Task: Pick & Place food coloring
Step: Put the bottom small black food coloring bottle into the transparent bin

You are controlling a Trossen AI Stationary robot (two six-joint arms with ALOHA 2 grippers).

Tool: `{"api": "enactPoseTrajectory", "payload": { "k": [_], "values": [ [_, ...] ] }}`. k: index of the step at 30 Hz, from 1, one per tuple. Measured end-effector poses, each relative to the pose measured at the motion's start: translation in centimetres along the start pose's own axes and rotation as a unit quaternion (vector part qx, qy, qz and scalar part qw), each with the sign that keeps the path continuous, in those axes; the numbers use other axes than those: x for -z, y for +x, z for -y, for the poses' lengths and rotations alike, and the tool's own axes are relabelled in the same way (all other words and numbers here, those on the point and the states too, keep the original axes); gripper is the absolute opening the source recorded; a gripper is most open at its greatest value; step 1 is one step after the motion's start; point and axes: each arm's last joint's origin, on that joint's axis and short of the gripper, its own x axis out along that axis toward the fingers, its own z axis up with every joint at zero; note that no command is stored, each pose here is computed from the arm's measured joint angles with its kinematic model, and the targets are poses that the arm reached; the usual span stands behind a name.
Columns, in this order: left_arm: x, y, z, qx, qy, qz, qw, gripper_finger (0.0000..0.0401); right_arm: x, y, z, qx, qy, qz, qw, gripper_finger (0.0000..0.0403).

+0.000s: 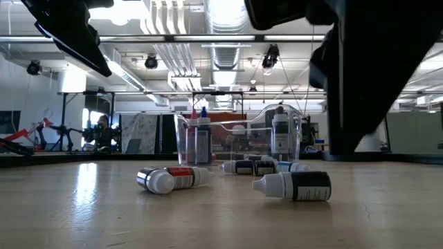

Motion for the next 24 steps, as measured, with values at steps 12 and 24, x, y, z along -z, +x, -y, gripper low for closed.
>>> {"api": "enactPoseTrajectory", "payload": {
  "k": [12, 24],
  "values": [
    [0.0, 0.0, 0.0, 0.000, -0.001, 0.000, 1.000, 0.0165, -0.9, 1.9, 1.2, 0.044, -0.064, 0.011, 0.997, 0.0278],
    [0.0, 0.0, 0.0, 0.000, -0.028, 0.000, 1.000, 0.0165, -2.2, 1.1, 2.2, 0.044, 0.035, 0.022, 0.998, 0.0264]
  ]
}}
